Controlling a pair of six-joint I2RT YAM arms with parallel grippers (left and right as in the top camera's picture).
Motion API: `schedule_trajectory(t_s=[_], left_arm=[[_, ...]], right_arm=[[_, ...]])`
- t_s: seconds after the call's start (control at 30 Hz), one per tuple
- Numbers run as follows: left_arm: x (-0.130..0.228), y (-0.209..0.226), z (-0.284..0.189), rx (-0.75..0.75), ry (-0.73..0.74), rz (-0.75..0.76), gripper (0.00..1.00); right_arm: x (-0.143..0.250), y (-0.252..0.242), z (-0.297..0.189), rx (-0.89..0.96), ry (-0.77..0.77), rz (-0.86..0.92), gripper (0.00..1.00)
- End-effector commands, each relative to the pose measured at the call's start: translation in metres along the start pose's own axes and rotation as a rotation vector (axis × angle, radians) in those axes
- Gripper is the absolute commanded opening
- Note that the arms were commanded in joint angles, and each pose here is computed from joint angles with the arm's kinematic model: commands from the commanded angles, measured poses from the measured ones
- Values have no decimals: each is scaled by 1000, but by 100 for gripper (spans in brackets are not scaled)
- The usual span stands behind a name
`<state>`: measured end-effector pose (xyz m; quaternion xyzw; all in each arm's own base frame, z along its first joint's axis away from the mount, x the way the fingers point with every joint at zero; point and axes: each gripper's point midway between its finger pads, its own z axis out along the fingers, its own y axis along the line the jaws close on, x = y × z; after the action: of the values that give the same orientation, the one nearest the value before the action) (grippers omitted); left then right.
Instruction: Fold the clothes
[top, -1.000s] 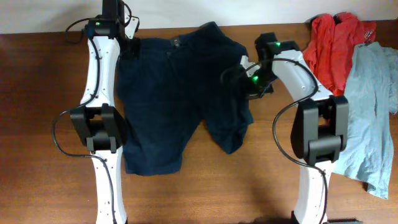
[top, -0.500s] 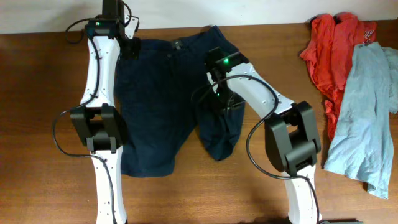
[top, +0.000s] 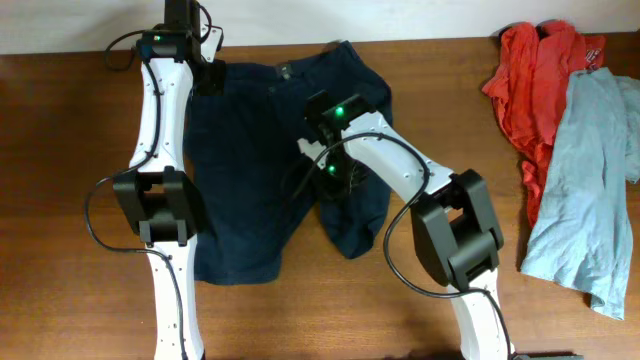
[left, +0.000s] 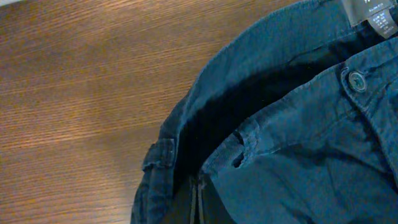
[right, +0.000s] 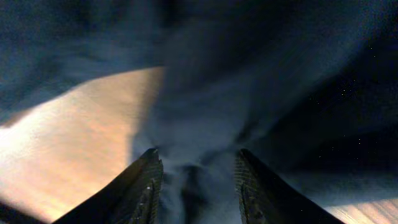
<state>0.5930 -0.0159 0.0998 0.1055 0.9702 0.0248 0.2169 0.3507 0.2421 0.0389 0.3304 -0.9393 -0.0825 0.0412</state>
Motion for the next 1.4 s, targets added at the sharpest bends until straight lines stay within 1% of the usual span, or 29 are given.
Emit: schedule_trajectory(t_s=[0.0,0.2,0.33,0.47,0.6,0.7,0.83,1.07,1.37], left_arm=[[-1,2,1,-7,-1,-18,0],[-1,2,1,-7,-1,-18,0],[-1,2,1,-7,-1,-18,0],[0,2,1,-7,3,-17,0],[2,1,1,-6,10,-17,0],[2,1,1,-6,9,-17,0],[2,2,1,-6,9,-17,0],[2,2,1,-6,9,-17,0],[2,1,1,-6,10,-17,0]], right_arm=[[-6,28,-16,-132,-58,-100,43],[-18,27,-35,-132,-112,-95,43],[-29,8,-68,-120,-198,33,44],[-27,-34,-107,-127,-290,299,45],[-5,-84,-121,-140,-295,530,45],[21,-109,-110,-171,-235,623,45],[40,-117,-88,-199,-178,652,45],[29,-103,-57,-305,-209,588,44],[24,-101,-19,-346,-252,582,43]])
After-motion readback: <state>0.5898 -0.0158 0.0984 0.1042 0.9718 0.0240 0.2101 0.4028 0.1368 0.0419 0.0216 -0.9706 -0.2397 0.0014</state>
